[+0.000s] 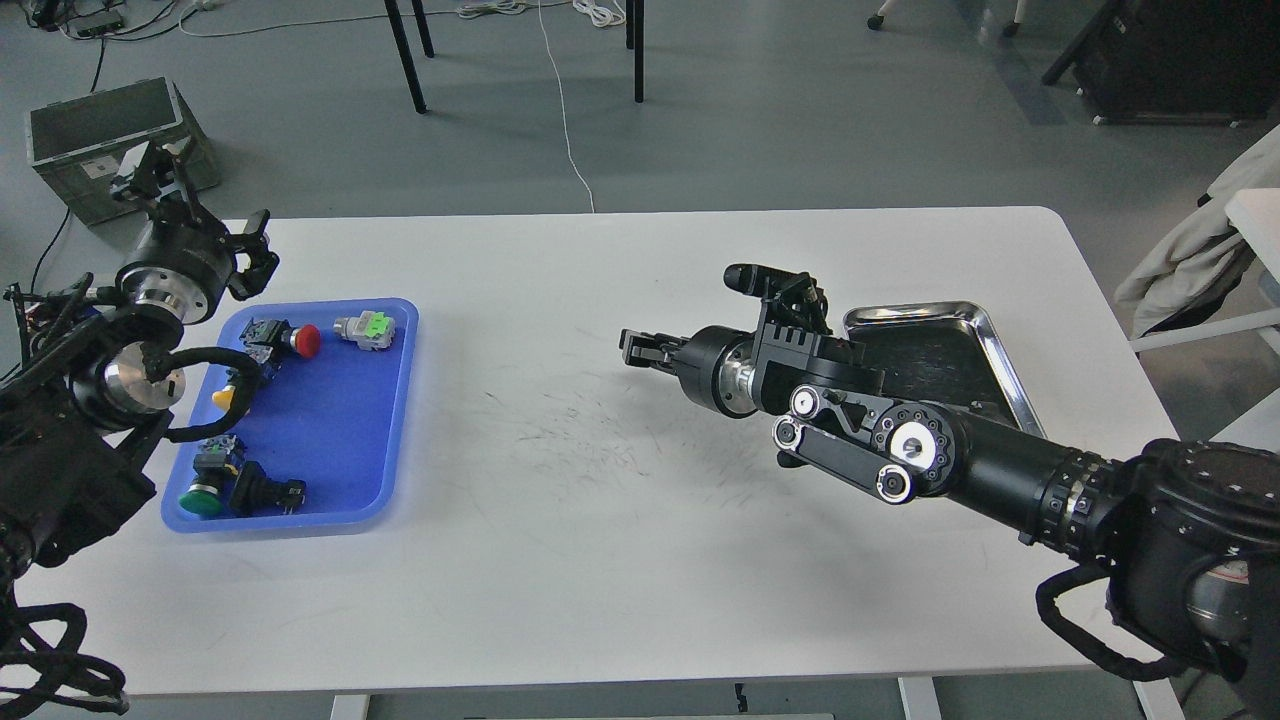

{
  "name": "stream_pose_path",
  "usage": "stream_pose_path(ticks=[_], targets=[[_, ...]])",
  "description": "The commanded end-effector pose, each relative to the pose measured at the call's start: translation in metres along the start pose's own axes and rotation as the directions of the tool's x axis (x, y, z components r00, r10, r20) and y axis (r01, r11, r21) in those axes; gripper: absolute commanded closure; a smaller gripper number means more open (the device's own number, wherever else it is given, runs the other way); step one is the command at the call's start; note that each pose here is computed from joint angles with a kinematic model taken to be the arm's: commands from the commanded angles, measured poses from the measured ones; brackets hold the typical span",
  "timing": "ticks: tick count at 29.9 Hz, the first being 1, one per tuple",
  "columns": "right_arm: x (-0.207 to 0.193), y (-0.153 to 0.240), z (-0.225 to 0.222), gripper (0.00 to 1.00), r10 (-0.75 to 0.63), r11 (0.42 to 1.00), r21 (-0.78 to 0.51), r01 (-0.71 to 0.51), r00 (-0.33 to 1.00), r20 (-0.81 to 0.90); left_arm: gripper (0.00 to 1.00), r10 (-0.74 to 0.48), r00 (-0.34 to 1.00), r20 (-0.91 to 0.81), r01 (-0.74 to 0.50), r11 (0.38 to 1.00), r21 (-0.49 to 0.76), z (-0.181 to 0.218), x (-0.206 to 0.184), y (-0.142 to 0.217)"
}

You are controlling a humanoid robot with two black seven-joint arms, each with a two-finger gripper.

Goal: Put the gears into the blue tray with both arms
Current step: 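Carry the black part with the right gripper to the table center, then release the black part on the table and withdraw the right arm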

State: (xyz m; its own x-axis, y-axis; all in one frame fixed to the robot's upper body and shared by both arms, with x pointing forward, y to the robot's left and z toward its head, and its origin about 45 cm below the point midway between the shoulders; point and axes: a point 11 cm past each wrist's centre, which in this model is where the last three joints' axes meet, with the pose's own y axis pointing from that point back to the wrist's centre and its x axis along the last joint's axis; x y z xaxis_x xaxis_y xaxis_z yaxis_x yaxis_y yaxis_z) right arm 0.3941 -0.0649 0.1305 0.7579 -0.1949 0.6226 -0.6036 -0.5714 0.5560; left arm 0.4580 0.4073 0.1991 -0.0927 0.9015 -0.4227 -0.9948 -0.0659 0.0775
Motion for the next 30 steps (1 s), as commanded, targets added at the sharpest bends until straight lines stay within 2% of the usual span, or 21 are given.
stream_pose_path(ticks=[1, 9, 15, 22, 26, 27, 28, 29, 30], targets=[[-0.032, 0.002, -0.019, 0.99, -0.064, 0.996, 0.061, 0.065, 0.998, -0.018, 0.02, 0.000, 1.000, -0.001, 0.000, 1.000, -0.001, -0.001, 0.000, 0.000], [-0.065, 0.006, -0.029, 0.96, -0.133, 0.986, 0.101, 0.136, 0.991, -0.035, 0.02, -0.003, 1.000, -0.003, 0.003, 1.000, 0.001, -0.002, -0.001, 0.000], [-0.063, 0.005, -0.018, 0.95, -0.121, 0.990, 0.062, 0.124, 0.992, -0.044, 0.02, -0.001, 1.000, -0.004, 0.001, 1.000, 0.004, -0.004, 0.000, 0.001], [-0.053, 0.002, -0.001, 0.93, -0.066, 0.997, 0.015, 0.069, 0.988, -0.136, 0.02, 0.003, 1.000, 0.000, -0.003, 1.000, 0.005, -0.004, 0.003, 0.002], [-0.053, 0.002, -0.003, 0.77, -0.066, 0.997, 0.023, 0.070, 0.988, -0.140, 0.02, 0.004, 1.000, 0.000, -0.004, 1.000, 0.006, -0.005, 0.003, 0.003], [-0.053, 0.002, -0.004, 0.64, -0.064, 0.997, 0.027, 0.069, 0.989, -0.136, 0.02, 0.004, 1.000, -0.001, -0.004, 1.000, 0.005, -0.004, 0.003, 0.003], [-0.053, 0.002, -0.005, 0.47, -0.058, 0.998, 0.032, 0.062, 0.990, -0.132, 0.02, 0.004, 1.000, 0.000, -0.004, 1.000, 0.006, -0.005, 0.003, 0.003], [-0.051, 0.002, -0.006, 0.40, -0.046, 0.998, 0.035, 0.051, 0.991, -0.127, 0.02, 0.006, 1.000, 0.002, -0.006, 1.000, 0.005, -0.004, 0.004, 0.003], [-0.050, 0.002, -0.006, 0.38, -0.035, 0.999, 0.036, 0.040, 0.992, -0.124, 0.02, 0.006, 1.000, 0.002, -0.006, 1.000, 0.005, -0.004, 0.004, 0.003]])
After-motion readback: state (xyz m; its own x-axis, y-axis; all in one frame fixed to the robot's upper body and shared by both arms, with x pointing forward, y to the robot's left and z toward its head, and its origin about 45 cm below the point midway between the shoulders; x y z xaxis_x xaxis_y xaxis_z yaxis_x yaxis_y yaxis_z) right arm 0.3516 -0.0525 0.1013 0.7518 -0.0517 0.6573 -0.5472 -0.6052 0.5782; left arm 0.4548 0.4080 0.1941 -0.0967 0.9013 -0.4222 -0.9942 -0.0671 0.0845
